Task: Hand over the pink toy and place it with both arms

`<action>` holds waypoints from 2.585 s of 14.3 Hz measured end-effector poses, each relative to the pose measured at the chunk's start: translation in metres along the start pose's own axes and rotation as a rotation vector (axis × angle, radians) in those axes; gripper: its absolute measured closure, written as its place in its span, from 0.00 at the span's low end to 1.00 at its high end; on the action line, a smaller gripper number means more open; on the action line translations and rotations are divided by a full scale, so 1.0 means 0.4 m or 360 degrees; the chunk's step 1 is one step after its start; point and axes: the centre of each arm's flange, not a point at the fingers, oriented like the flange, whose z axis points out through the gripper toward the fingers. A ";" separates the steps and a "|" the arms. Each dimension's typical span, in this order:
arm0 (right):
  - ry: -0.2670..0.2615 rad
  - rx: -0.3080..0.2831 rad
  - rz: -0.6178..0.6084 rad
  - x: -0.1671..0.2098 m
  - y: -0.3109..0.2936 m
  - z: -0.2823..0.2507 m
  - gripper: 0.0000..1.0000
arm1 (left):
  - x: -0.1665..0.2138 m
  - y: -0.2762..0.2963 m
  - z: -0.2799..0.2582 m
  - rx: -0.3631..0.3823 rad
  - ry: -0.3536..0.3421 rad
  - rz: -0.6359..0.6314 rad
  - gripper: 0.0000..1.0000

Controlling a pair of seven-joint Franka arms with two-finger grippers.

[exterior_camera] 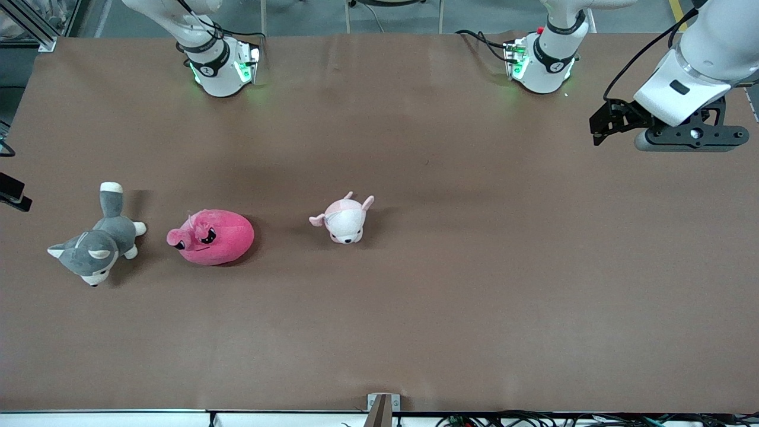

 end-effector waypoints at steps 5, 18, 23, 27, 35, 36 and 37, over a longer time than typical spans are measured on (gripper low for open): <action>-0.0003 0.0001 0.0047 0.000 0.004 0.018 0.00 | 0.022 -0.002 0.015 -0.0007 0.0014 -0.0005 0.00; 0.0002 0.0026 0.0166 -0.123 -0.005 0.004 0.00 | 0.047 0.004 0.010 -0.0021 0.0070 0.0000 0.00; -0.0005 0.0025 0.0160 -0.172 -0.017 0.022 0.00 | 0.049 -0.007 0.008 -0.0022 0.0072 -0.0011 0.00; -0.0006 0.0024 0.0160 -0.206 -0.022 0.014 0.00 | 0.041 -0.008 0.002 -0.0019 0.0066 -0.0017 0.00; -0.0008 0.0023 0.0161 -0.213 -0.022 0.017 0.00 | -0.035 -0.086 -0.030 -0.0077 0.0072 -0.0111 0.00; -0.0008 0.0023 0.0161 -0.213 -0.022 0.017 0.00 | -0.036 -0.090 -0.033 -0.0077 0.0075 -0.0113 0.00; -0.0009 0.0023 0.0161 -0.213 -0.022 0.018 0.00 | -0.037 -0.091 -0.034 -0.0077 0.0076 -0.0114 0.00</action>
